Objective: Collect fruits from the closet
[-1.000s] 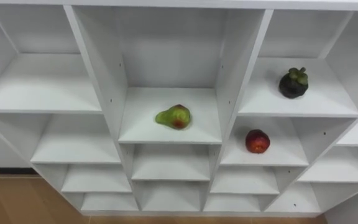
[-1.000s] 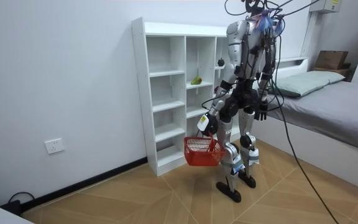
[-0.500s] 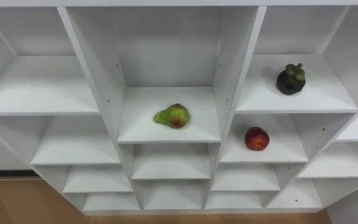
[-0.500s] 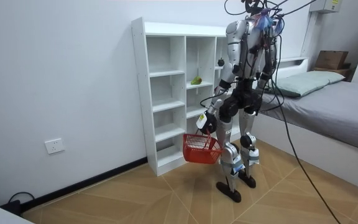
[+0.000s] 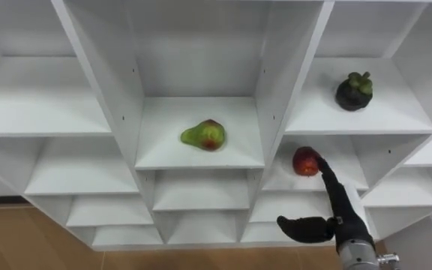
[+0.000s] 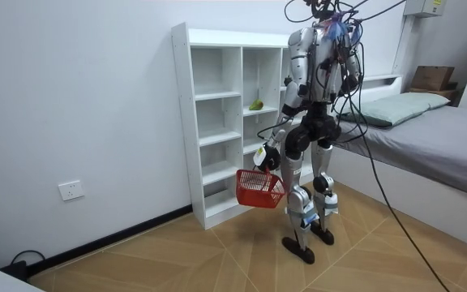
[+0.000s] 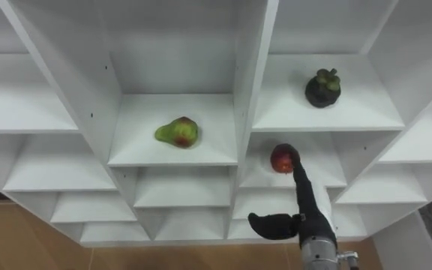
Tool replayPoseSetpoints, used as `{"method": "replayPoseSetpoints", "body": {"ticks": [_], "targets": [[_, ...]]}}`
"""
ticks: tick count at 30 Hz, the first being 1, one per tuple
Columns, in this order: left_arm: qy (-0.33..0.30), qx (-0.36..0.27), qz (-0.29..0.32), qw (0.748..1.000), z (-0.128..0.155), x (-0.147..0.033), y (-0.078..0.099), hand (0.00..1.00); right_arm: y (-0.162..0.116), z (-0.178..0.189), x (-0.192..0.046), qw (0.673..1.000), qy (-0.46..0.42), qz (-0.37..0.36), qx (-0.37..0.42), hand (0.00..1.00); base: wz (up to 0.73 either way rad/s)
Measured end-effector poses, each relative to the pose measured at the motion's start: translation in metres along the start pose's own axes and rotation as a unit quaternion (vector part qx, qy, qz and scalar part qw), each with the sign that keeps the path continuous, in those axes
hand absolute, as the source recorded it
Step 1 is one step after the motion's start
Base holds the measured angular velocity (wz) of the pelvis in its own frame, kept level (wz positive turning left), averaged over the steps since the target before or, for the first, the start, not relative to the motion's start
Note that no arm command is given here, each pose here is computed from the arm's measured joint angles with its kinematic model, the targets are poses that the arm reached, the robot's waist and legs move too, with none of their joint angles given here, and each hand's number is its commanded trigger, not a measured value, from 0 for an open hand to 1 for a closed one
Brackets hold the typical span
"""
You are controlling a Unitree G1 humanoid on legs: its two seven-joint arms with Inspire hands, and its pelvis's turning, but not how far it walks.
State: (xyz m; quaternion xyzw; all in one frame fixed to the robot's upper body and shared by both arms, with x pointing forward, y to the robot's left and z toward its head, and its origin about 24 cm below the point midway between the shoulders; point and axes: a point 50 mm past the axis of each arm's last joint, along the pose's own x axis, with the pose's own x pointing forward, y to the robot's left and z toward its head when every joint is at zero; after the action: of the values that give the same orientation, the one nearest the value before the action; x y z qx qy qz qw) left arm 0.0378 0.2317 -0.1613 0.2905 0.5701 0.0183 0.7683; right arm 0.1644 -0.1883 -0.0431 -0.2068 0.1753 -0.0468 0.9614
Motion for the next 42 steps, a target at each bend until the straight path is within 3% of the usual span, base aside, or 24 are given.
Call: {"method": "replayPoseSetpoints", "body": {"ticks": [18,42], "targets": [[0.024,0.01,-0.016,1.0,-0.019,-0.006,-0.009,1.0,-0.034,0.065,-0.013,0.98,-0.156,-0.123,0.03,0.0,-0.06],[-0.01,0.038,-0.033,0.999,-0.003,-0.003,-0.01,1.0,-0.039,0.084,-0.014,0.952,-0.222,-0.206,0.04,0.0,-0.02]]}}
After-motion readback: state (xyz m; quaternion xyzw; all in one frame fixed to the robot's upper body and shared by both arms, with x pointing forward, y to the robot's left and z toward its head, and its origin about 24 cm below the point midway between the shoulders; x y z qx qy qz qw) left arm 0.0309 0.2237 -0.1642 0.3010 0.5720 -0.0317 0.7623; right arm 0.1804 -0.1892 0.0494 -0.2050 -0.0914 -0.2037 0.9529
